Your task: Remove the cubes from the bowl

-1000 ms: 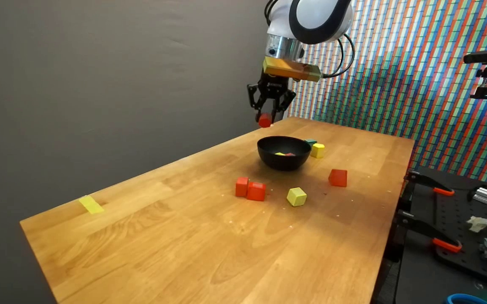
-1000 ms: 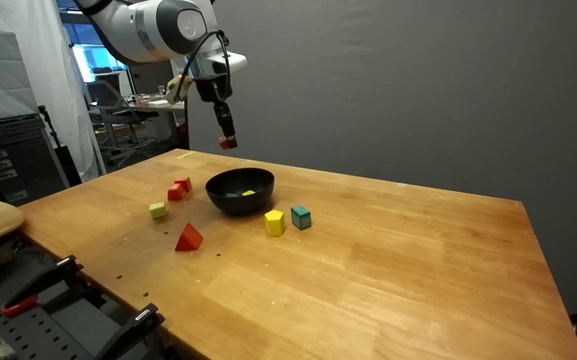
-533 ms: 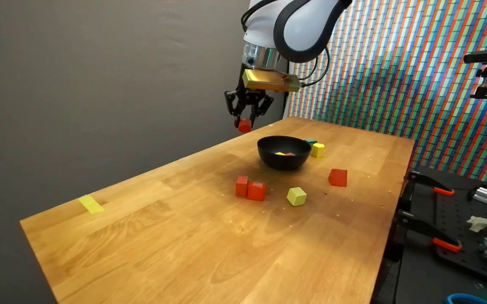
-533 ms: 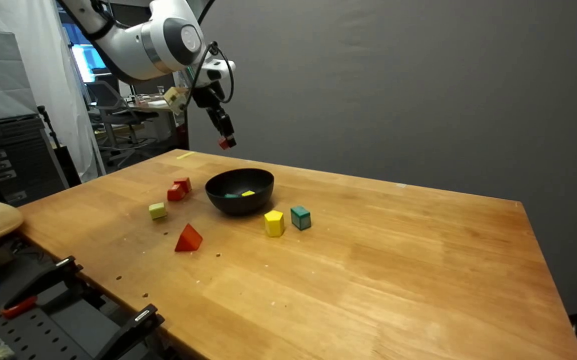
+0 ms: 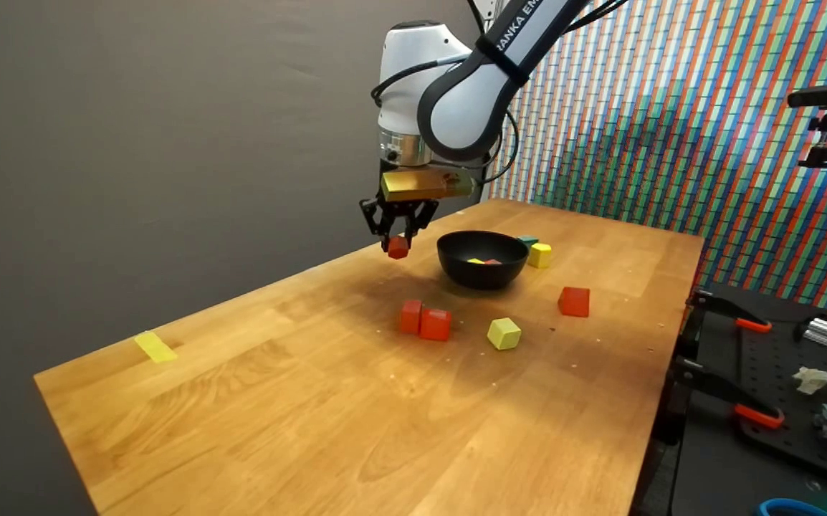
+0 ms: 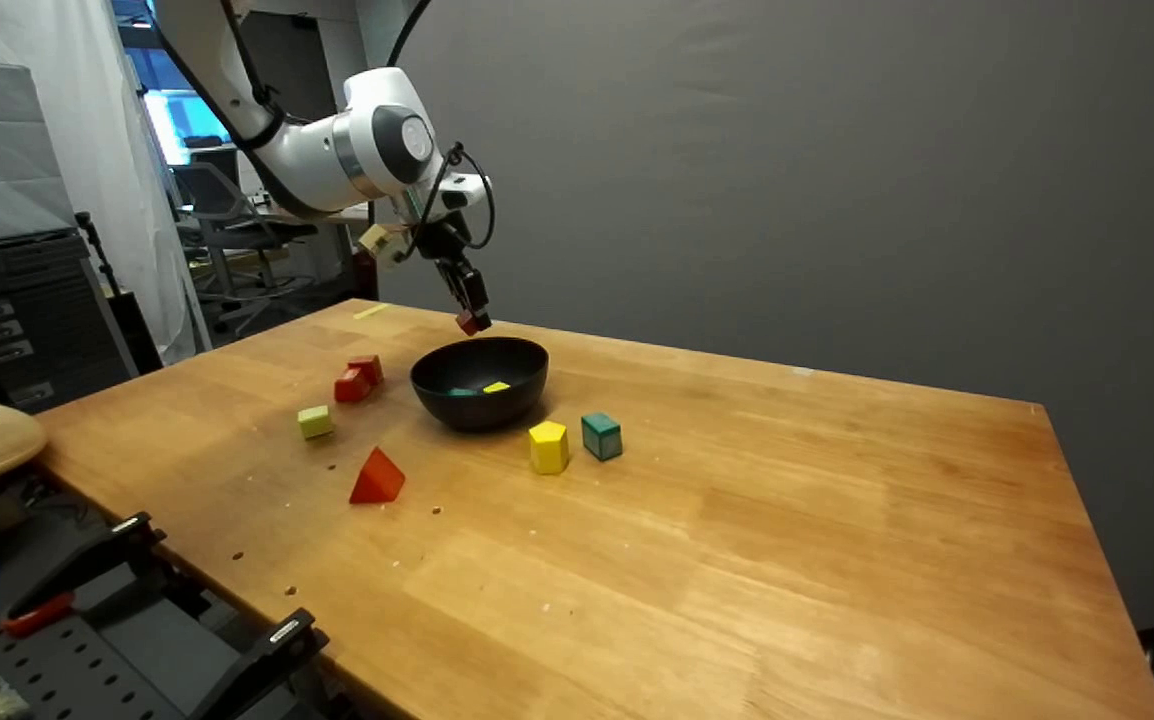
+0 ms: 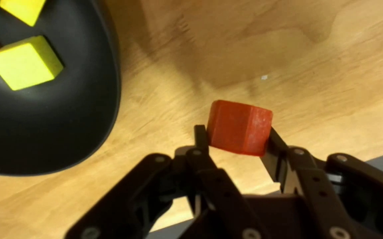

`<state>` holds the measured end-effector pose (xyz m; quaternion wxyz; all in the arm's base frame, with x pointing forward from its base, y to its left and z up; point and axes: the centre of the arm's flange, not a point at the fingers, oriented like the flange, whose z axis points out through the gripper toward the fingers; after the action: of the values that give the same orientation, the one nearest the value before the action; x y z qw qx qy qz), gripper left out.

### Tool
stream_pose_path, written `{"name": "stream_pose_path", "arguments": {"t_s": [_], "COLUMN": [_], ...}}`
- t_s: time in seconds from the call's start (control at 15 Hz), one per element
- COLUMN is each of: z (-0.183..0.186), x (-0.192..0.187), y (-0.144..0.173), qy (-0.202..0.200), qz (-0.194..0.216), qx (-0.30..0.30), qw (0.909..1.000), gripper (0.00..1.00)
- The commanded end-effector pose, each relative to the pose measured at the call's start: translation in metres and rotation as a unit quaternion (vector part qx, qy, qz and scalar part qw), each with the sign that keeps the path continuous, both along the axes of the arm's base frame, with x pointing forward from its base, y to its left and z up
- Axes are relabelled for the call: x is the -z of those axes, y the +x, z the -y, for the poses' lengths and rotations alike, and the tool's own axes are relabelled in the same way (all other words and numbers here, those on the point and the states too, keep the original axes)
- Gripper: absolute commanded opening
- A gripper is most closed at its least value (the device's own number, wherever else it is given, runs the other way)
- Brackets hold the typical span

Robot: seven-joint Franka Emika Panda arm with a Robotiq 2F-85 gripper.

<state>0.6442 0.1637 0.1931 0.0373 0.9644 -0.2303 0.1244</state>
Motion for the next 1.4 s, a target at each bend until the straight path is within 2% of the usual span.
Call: {"name": "stream_pose_path", "arguments": {"t_s": [0.0, 0.27, 0.47, 0.6, 0.73, 0.87, 0.93, 1.07, 1.2, 1.33], "z": [-0.009, 0.003, 0.036, 0.075, 0.108, 0.135, 0.146, 0.161, 0.168, 0.167], "x": [-0.004, -0.038, -0.07, -0.072, -0.06, -0.042, -0.034, -0.021, -0.011, -0.003], "y": [0.011, -0.009, -0.031, -0.038, -0.044, -0.05, -0.053, -0.06, -0.067, -0.072], "qy": [-0.01, -0.009, -0.006, 0.033, 0.063, 0.092, 0.104, 0.122, 0.134, 0.143], "qz": [-0.051, -0.088, -0.074, -0.091, -0.108, -0.127, -0.132, -0.142, -0.15, -0.152], "qx": [-0.017, -0.012, 0.019, 0.072, 0.121, 0.165, 0.182, 0.209, 0.229, 0.242], "qw": [0.9985, 0.996, 0.9971, 0.9927, 0.9847, 0.9737, 0.9688, 0.9599, 0.9524, 0.9473], "gripper": [0.7, 1.0, 1.0, 1.0, 1.0, 0.92, 0.83, 0.77, 0.53, 0.38]}}
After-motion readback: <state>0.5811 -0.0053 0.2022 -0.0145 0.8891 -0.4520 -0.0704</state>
